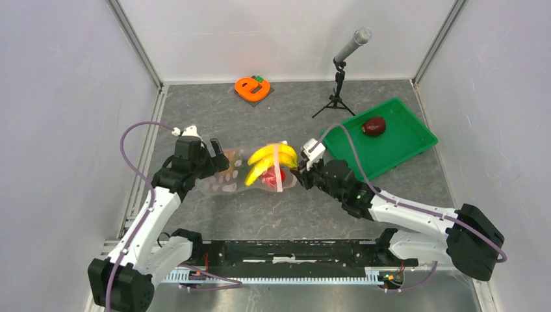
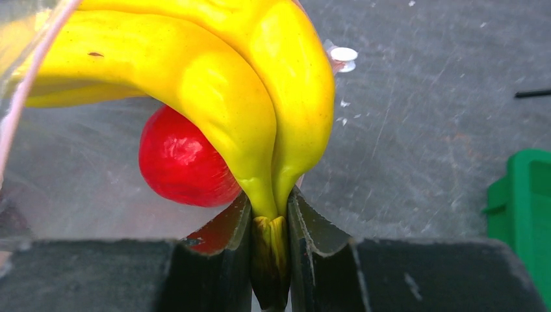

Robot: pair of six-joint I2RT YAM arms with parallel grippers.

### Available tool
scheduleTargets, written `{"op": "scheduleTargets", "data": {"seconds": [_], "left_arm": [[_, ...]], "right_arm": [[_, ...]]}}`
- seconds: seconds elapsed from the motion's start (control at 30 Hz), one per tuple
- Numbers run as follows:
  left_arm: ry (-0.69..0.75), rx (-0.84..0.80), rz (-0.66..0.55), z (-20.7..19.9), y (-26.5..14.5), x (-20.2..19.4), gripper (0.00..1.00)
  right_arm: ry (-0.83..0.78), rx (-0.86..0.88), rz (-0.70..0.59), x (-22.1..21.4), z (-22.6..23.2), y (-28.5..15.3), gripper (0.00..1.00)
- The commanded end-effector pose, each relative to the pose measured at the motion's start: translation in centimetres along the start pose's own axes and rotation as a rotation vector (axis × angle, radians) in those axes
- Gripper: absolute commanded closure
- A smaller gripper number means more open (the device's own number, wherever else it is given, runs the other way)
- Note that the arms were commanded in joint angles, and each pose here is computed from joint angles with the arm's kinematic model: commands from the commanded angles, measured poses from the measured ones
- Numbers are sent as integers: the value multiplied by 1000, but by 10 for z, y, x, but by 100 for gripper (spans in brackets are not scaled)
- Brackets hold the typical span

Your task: Open the zip-top bag and remove the fake food

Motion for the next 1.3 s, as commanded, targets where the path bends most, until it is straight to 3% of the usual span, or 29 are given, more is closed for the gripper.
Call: {"op": "scheduleTargets", "data": {"seconds": [0.0,0.2,0.33,0.47,0.63,0.9,1.1,1.17,1.27], "left_arm": [[45,-205,-62,-39,-40,30,0],[79,-300,-111,-61,-83,54,0],[69,-434,-57,-88,-102,54,0],[76,-533,-23,-119,-113,45,0],[185,-553,24,-157,-108,18,0],[246,-522,-37,-184,-98,17,0],[264,-426,-62,-176,-88,15,0],[267,-373,-86,-168,-86,17,5],[278,-312,-104,-158,-84,19,21]], "right_arm": [[-87,-98,1,31,-20,7,100],[-208,-168,71,38,-33,18,100],[-225,-171,62,46,-33,23,100],[-229,-148,43,55,-25,30,100],[-229,-98,-34,78,-12,32,100],[-283,-122,-80,106,-11,26,100],[-305,-123,-102,115,-6,24,100],[-310,-124,-105,118,-4,24,100],[-312,-120,-126,125,-1,22,100]]}}
Point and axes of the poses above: each gripper's point midway between its finger pads, its own y axis out along the fingers, its own z axis along the line the jaws close on, x = y × z, the point moved 4 cm from there along -y, back along the fingers, and after that the axes turned 14 degrees about -y, right-handed, at the moved point
